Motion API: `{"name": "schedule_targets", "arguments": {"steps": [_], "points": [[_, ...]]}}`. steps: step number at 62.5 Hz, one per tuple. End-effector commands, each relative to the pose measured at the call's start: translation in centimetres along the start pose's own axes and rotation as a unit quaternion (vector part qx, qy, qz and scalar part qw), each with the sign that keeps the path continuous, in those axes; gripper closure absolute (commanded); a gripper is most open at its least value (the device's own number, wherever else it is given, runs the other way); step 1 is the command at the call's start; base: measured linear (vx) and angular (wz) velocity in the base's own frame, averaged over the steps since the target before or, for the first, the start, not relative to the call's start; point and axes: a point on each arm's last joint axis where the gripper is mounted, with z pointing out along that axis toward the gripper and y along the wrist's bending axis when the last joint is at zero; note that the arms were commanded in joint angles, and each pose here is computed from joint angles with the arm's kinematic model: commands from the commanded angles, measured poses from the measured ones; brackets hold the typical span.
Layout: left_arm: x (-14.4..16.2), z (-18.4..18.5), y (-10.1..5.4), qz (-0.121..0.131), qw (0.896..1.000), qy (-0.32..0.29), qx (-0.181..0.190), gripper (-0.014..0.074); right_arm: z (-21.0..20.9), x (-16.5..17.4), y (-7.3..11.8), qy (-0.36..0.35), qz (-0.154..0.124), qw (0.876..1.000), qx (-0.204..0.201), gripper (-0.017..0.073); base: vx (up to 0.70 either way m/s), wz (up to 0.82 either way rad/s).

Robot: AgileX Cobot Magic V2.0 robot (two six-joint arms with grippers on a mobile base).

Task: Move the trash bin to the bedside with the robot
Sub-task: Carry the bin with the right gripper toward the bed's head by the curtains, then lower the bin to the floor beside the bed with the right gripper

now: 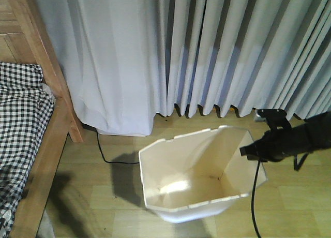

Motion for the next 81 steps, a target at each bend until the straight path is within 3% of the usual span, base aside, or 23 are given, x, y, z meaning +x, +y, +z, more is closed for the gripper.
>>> {"name": "schedule_targets", "arguments": {"steps": [1,7,18,23,41,56,70,81], "points": [[0.2,0.1,0.0,-0.006,1.0,-0.03,0.004,0.0599,-0.8,-2.8,0.5,-0.046,0.035,0.997,-0.054,0.0562,0.0,0.0],[0.2,0.1,0.0,-0.006,1.0,-0.03,0.004,0.0599,0.8,-3.4,-0.5,-0.04,0.048,0.996,-0.066,0.0562,0.0,0.0],[0.2,0.1,0.0,-0.006,1.0,-0.03,0.004,0.0599,3.7,-3.5,-3.9,-0.029,0.105,0.988,-0.107,0.0562,0.0,0.0],[0.2,0.1,0.0,-0.006,1.0,-0.03,0.004,0.0599,5.0,-3.4,-5.0,-0.026,0.118,0.985,-0.122,0.0562,0.0,0.0],[0.2,0.1,0.0,-0.006,1.0,-0.03,0.004,0.0599,9.4,-3.7,-7.0,-0.015,0.122,0.984,-0.132,0.0562,0.0,0.0],[0.2,0.1,0.0,-0.006,1.0,-0.03,0.004,0.0599,12.6,-4.1,-8.5,-0.019,0.147,0.98,-0.133,0.0562,0.0,0.0],[0.2,0.1,0.0,-0.006,1.0,-0.03,0.004,0.0599,15.3,-4.8,-7.2,-0.011,0.122,0.981,-0.153,0.0562,0.0,0.0],[0.2,0.1,0.0,-0.006,1.0,-0.03,0.004,0.0599,17.4,-4.7,-6.6,-0.004,0.108,0.984,-0.143,0.0562,0.0,0.0]]}}
